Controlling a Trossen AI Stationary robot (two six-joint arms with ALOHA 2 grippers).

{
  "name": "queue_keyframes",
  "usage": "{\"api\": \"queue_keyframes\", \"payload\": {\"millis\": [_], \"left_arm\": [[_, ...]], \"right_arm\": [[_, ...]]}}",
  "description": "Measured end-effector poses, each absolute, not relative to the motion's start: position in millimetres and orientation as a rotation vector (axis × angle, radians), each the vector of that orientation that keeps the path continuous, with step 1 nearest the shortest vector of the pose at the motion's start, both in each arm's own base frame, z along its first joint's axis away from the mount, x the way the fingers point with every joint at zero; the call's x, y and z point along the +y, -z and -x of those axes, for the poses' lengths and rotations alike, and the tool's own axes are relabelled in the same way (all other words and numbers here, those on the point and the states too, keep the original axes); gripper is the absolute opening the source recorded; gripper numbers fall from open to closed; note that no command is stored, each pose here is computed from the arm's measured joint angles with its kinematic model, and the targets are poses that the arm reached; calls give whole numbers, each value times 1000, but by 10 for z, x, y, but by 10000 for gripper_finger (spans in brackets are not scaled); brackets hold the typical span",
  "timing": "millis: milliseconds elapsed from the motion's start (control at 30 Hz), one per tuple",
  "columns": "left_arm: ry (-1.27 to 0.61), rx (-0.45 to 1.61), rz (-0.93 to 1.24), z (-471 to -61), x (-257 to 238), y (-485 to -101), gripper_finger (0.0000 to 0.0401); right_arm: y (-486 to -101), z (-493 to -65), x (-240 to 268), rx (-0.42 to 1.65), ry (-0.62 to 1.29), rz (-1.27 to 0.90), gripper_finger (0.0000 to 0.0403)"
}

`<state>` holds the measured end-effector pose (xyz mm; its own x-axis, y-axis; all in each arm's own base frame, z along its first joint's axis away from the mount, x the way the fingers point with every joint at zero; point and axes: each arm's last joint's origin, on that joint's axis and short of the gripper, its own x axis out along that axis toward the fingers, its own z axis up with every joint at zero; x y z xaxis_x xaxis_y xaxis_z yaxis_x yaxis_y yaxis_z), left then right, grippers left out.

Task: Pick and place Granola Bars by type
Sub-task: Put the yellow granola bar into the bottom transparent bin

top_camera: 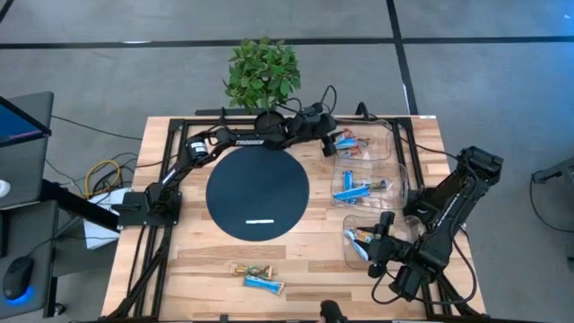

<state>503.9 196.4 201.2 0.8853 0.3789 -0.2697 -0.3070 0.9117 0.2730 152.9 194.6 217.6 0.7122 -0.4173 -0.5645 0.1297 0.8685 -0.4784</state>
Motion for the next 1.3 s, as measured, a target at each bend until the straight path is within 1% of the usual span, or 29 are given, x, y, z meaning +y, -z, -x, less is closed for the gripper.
{"api": "queue_keyframes", "payload": {"millis": [133, 267, 433, 633, 767, 833, 967, 1200, 1300], "left_arm": [[-308, 367, -271, -5063, 1900, -2123, 186], [-221, 442, -325, -5074, 1728, -2462, 187], [-62, 604, -372, -4982, 1377, -2889, 183], [85, 837, -366, -4605, 944, -3288, 183], [167, 1011, -276, -4266, 734, -3439, 183], [242, 1093, -225, -4109, 626, -3453, 183], [379, 1243, -158, -3931, 410, -3315, 183], [466, 1445, -133, -3736, 161, -2932, 182], [482, 1481, -86, -3612, 126, -2818, 182]], "right_arm": [[-2176, -1529, 1946, 719, 313, 427, 169], [-2176, -1529, 1947, 719, 313, 427, 169], [-2177, -1530, 1948, 716, 316, 419, 169], [-2178, -1532, 1951, 714, 315, 415, 169], [-2179, -1534, 1950, 712, 316, 415, 169], [-2179, -1538, 1947, 712, 319, 415, 169], [-2180, -1538, 1946, 709, 321, 417, 169], [-2181, -1538, 1945, 706, 321, 425, 169], [-2185, -1540, 1942, 692, 326, 438, 169]]}}
